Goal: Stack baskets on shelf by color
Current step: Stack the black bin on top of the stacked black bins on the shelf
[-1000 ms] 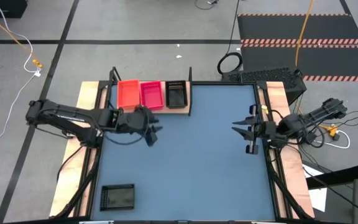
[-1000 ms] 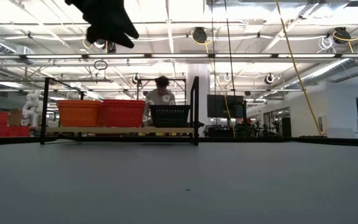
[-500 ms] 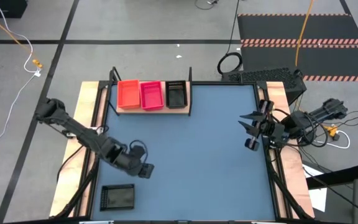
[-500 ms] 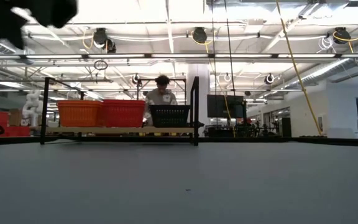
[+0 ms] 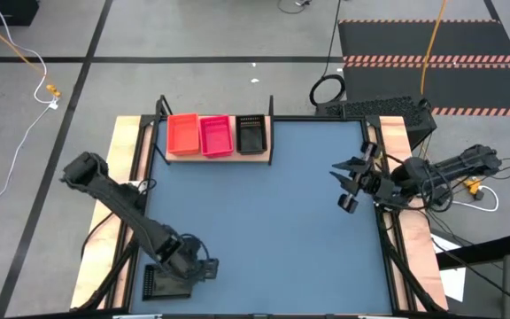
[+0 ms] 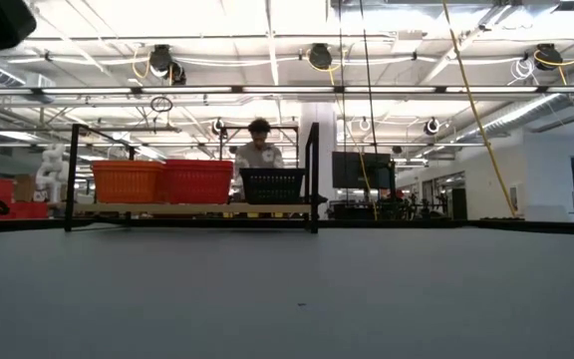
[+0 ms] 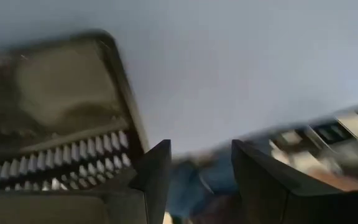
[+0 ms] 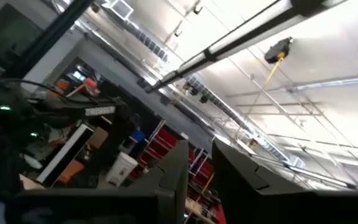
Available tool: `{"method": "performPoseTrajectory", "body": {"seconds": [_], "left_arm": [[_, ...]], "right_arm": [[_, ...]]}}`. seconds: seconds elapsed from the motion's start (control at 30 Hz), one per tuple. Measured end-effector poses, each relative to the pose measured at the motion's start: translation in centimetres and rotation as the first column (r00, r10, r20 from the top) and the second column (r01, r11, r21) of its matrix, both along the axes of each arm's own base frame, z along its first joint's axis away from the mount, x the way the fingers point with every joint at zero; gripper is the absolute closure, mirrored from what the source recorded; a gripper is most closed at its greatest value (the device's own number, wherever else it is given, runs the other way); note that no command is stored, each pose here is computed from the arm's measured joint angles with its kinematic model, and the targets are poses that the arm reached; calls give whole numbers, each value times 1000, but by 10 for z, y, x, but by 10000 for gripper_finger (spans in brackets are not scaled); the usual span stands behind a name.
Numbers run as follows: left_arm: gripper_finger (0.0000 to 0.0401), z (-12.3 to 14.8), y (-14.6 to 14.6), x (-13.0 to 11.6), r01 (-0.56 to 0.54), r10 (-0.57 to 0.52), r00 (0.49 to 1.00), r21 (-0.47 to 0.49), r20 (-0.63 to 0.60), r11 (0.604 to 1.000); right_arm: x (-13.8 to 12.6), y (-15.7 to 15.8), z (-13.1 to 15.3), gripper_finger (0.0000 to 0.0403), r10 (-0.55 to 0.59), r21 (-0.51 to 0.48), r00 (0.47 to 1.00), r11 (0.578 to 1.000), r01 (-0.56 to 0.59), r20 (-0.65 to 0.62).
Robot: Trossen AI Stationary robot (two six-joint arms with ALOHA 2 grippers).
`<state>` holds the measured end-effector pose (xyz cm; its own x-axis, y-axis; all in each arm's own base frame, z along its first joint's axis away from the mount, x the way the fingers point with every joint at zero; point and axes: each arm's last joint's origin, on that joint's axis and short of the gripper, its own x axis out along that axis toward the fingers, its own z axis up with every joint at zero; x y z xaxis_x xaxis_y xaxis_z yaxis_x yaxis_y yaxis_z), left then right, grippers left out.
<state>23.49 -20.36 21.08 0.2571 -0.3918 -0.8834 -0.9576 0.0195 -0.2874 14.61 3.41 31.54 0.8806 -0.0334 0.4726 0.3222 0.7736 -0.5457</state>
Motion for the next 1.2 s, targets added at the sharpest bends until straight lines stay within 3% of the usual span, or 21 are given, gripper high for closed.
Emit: {"method": "performPoseTrajectory", "body": {"seconds": [0.1, 0.2, 0.37, 0.5, 0.7, 0.87, 1.0, 1.2], "left_arm": [[231, -13, -3, -4, 31, -23, 990, 56, -137, 998], [231, -25, -9, -6, 65, -54, 973, 39, -225, 997], [231, -36, -14, -3, 82, -71, 969, 39, -238, 996], [257, -37, -10, 1, 137, -125, 970, 44, -211, 990], [383, -36, 0, 11, 223, -212, 965, 57, -153, 973], [383, -33, 2, 20, 242, -238, 968, 38, -72, 970], [392, -14, 2, 36, 277, -282, 958, 96, 45, 956], [392, 20, 18, 59, 408, -442, 886, 220, 140, 886]], "right_arm": [[4, -2, -1, 337, -13, 13, 1000, 1000, 14, -2], [5, -4, 0, 337, -16, 34, 1000, 999, 16, 15], [6, -4, 0, 337, -11, 50, 1000, 999, 10, 19], [6, -4, 0, 337, -2, 69, 1000, 998, 0, 24], [5, -4, 0, 337, 1, 75, 1000, 997, -3, 25], [6, -4, 0, 337, 1, 74, 1000, 997, -2, 19], [6, -4, -1, 337, 0, 74, 1000, 997, -2, 18], [6, -4, -1, 337, 4, 80, 1000, 997, -5, 11]]}}
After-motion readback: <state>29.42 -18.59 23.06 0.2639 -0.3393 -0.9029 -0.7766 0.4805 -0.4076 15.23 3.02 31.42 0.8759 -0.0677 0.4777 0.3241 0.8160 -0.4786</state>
